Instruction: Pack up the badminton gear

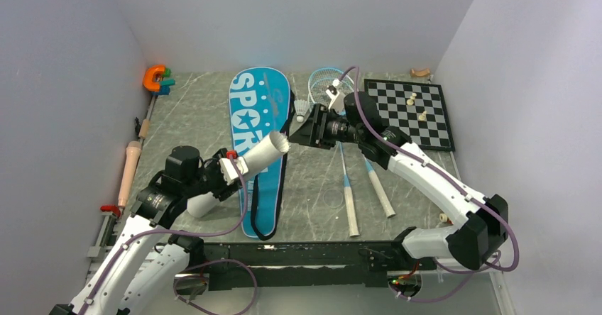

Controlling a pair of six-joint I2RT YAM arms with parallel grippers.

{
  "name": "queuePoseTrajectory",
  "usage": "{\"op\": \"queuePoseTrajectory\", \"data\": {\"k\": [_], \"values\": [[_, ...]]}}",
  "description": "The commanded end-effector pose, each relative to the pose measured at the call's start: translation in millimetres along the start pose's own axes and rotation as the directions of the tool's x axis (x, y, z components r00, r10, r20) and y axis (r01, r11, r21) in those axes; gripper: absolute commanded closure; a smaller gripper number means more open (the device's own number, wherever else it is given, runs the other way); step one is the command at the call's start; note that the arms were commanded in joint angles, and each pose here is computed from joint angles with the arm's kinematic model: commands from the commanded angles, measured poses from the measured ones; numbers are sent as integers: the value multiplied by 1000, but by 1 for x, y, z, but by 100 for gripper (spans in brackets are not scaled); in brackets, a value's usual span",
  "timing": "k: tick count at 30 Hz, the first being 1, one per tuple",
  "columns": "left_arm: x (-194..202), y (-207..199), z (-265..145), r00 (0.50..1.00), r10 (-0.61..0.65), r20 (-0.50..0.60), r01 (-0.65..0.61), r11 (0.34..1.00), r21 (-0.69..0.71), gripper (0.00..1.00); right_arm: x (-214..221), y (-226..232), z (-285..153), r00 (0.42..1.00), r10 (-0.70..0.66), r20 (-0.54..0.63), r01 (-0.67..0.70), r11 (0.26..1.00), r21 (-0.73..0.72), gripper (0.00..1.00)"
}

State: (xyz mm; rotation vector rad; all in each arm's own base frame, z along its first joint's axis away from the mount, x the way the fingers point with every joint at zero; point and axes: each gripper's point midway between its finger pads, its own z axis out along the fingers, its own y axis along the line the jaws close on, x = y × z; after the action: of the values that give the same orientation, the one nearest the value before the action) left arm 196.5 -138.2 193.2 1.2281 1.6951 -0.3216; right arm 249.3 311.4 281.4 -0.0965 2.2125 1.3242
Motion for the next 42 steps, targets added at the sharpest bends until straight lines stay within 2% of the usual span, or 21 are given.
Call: {"op": "queuePoseTrajectory", "data": {"k": [1, 12, 17, 20, 24, 28, 30, 34, 35, 39, 42], "values": [[-31, 11, -6, 993, 69, 96, -66, 997, -31, 54, 1, 14, 3, 998, -53, -39, 51, 998, -35, 46], [-32, 12, -6, 991, 97, 97, -95, 995, -27, 54, 16, 12, 25, 982, -151, -116, 156, 987, 36, 49], [-25, 8, -4, 991, 101, 85, -100, 995, -12, 54, 28, 11, 43, 970, -168, -178, 177, 984, 37, 46], [-15, 4, -2, 993, 99, 60, -99, 995, -7, 54, 3, 15, 37, 977, -175, -124, 182, 982, 50, 40], [4, -4, 1, 995, 98, 21, -98, 995, 8, 54, -55, 18, 10, 988, -151, 20, 151, 988, 29, 28], [17, -10, 2, 995, 95, -3, -95, 995, 22, 54, -102, -1, -7, 984, -138, 116, 131, 990, 60, 22], [20, -12, 2, 995, 95, -8, -95, 995, 25, 54, -117, -23, -4, 983, -129, 130, 115, 988, 107, 19], [23, -15, 1, 995, 94, -15, -93, 995, 33, 54, -149, -97, 26, 982, -117, 146, 76, 962, 263, 15], [24, -16, 1, 996, 93, -16, -92, 995, 35, 54, -153, -108, 38, 988, -92, 128, 58, 967, 249, 16], [20, -16, -3, 996, 85, -5, -85, 996, 28, 54, -154, -115, 71, 996, -57, 71, 43, 982, 181, 18], [18, -19, -7, 997, 77, 9, -77, 997, 24, 54, -140, -109, 72, 994, -84, 69, 71, 982, 174, 18]]}}
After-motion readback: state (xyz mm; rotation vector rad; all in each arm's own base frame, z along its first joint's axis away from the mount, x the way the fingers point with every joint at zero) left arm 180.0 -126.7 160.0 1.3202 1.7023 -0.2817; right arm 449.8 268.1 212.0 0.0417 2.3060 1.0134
